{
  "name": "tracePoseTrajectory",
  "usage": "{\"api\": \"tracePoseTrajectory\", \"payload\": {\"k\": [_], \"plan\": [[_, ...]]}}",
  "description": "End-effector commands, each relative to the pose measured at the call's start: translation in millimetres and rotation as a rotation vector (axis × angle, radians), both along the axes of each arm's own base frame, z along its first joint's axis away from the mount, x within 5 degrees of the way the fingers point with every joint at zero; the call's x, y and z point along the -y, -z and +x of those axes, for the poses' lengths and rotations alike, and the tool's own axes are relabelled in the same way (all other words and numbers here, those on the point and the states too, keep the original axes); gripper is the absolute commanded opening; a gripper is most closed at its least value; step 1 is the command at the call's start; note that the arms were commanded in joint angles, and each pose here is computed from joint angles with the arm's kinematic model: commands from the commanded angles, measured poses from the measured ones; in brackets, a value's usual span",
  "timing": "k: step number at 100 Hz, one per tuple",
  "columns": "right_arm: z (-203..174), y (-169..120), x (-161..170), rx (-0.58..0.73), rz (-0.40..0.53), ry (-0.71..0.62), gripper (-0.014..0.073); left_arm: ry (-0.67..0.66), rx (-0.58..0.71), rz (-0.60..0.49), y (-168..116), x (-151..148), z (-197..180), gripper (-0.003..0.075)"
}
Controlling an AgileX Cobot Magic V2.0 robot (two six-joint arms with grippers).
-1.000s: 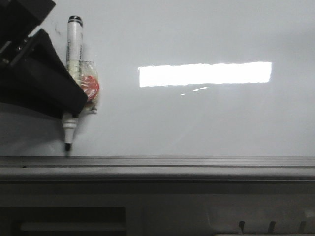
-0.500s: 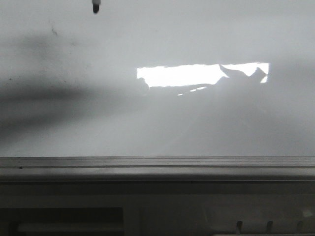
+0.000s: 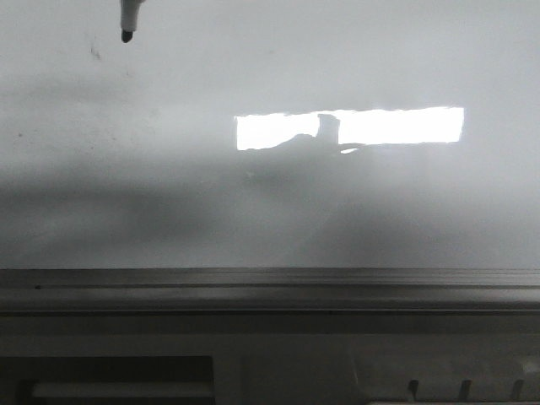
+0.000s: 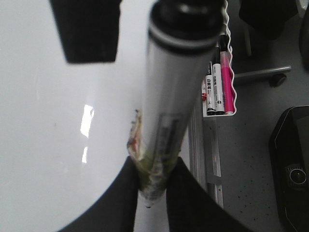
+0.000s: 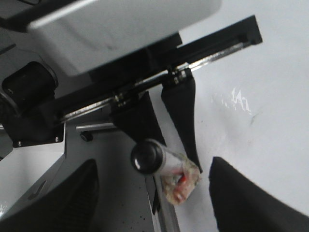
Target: Write number 3 on whiteboard
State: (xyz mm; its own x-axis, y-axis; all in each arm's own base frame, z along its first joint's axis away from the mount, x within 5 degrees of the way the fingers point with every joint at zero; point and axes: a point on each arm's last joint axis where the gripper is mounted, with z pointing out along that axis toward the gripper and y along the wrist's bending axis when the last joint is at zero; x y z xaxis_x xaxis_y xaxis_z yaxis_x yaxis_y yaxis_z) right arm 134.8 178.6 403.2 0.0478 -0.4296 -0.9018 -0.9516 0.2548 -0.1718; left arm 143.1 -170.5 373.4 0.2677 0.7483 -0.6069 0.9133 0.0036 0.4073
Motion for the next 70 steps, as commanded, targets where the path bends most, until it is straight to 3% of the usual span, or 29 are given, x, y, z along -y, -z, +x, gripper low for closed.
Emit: {"api": "tracePoseTrajectory", "payload": {"k": [1, 23, 30, 45, 54, 63, 70], "plan": [[6, -16, -5, 0.072, 0.097, 0.057, 0.044, -0.007, 0.051, -0.088, -18, 1, -2, -0.0021], [16, -9, -16, -0.001, 0.125, 0.071, 0.0425, -0.009, 0.047, -0.089, -18, 1, -3, -0.0021], [17, -8, -17, -0.01, 0.123, 0.068, 0.0324, -0.009, 0.047, -0.089, -18, 1, -3, -0.0021], [15, -6, -17, -0.026, 0.106, 0.045, -0.0065, -0.014, 0.039, -0.094, -18, 1, -3, -0.002], [13, -4, -17, -0.039, 0.093, 0.028, -0.0061, -0.025, 0.035, -0.105, -19, 1, -2, -0.0013], [13, -6, -16, -0.025, 0.1, 0.039, -0.0061, -0.07, 0.001, -0.139, -23, 0, -3, 0.0083], [16, -9, -16, 0.004, 0.121, 0.072, -0.0061, -0.115, -0.037, -0.176, -26, -3, -6, 0.0257]]}}
